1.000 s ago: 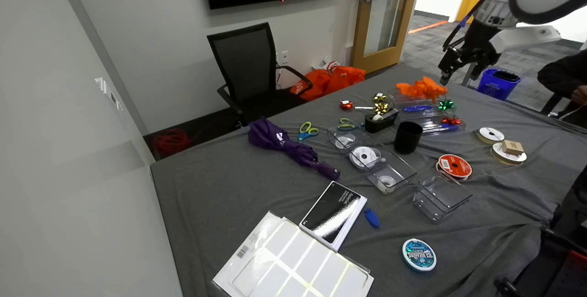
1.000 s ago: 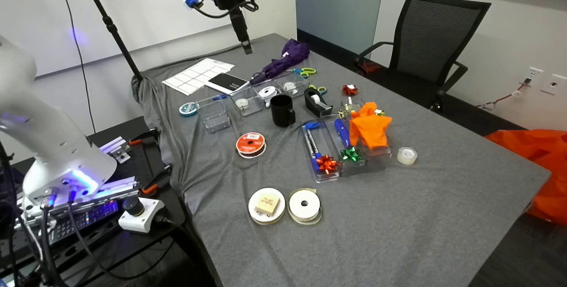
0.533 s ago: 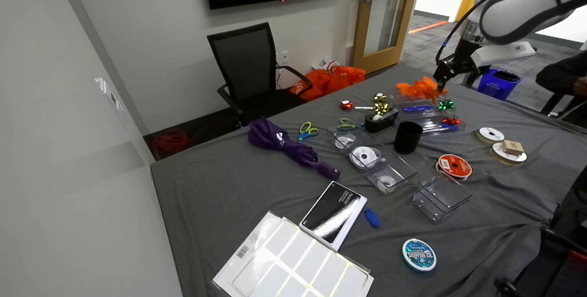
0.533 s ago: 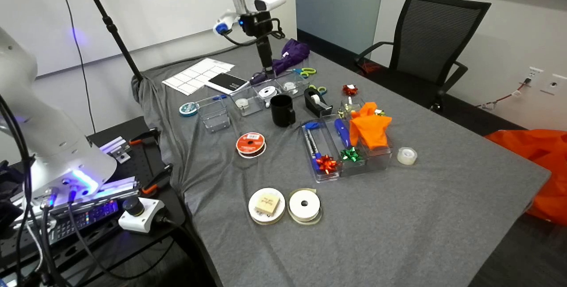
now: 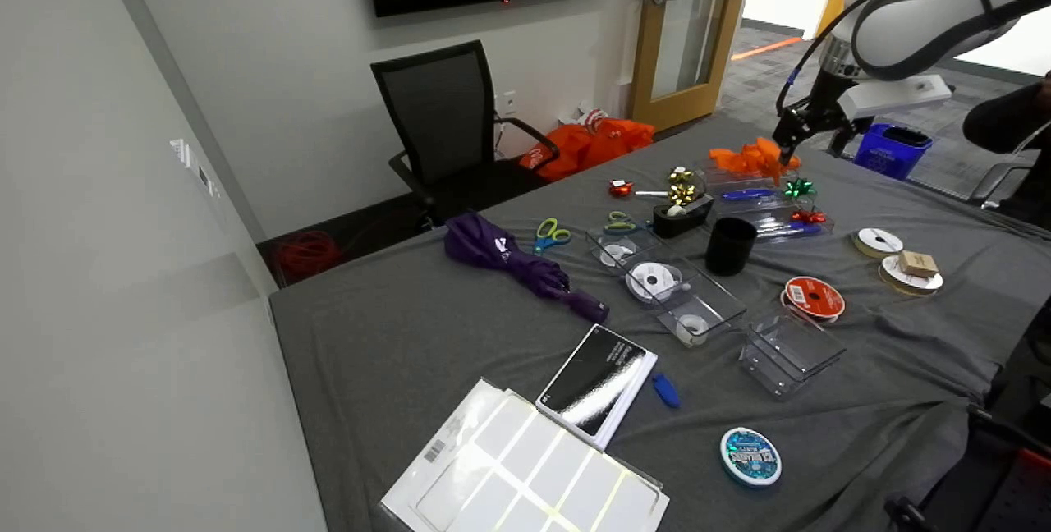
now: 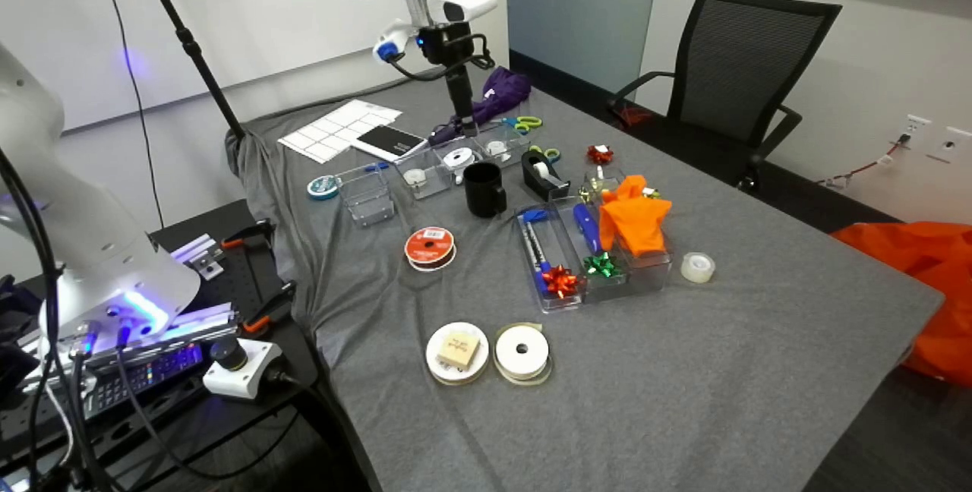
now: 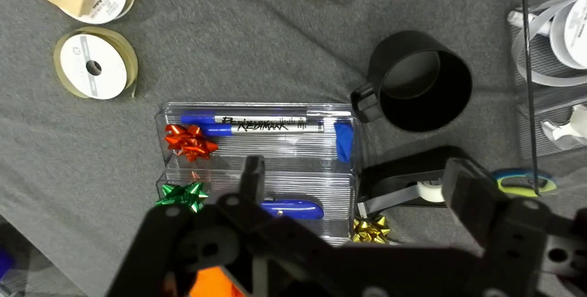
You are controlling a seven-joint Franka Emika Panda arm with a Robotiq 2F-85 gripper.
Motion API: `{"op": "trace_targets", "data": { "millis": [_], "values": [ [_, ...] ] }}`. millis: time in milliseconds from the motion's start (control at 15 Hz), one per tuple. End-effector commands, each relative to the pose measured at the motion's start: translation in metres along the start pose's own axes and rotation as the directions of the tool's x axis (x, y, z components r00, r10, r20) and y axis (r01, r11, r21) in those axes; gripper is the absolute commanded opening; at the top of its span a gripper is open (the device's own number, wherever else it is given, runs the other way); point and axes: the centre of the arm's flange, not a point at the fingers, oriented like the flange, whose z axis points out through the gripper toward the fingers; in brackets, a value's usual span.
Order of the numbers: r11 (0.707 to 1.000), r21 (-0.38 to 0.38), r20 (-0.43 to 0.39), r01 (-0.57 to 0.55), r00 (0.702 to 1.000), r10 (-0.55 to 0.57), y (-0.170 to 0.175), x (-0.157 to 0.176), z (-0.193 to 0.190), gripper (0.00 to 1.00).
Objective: Move the red bow to the right
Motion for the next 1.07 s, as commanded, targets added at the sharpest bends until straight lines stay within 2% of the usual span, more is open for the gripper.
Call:
{"op": "trace_targets", "data": {
  "millis": [0,267,600,867,1000],
  "values": [
    [1.0,0.017,-0.003,-0.001,1.0,0.001,0.01,0.013,0.022,1.0],
    [1.0,0.026,-0.019,-0.014,1.0,0.014,0.039,0.033,0.064,1.0],
    [0.996,-0.071,-0.036,-0.05,0.998,0.047,0.075,0.064,0.127,1.0],
    [0.984,-0.167,-0.029,-0.067,0.998,0.063,0.092,0.083,0.171,1.0],
    [0.979,-0.188,-0.026,-0.074,0.997,0.07,0.098,0.091,0.191,1.0]
  ]
}}
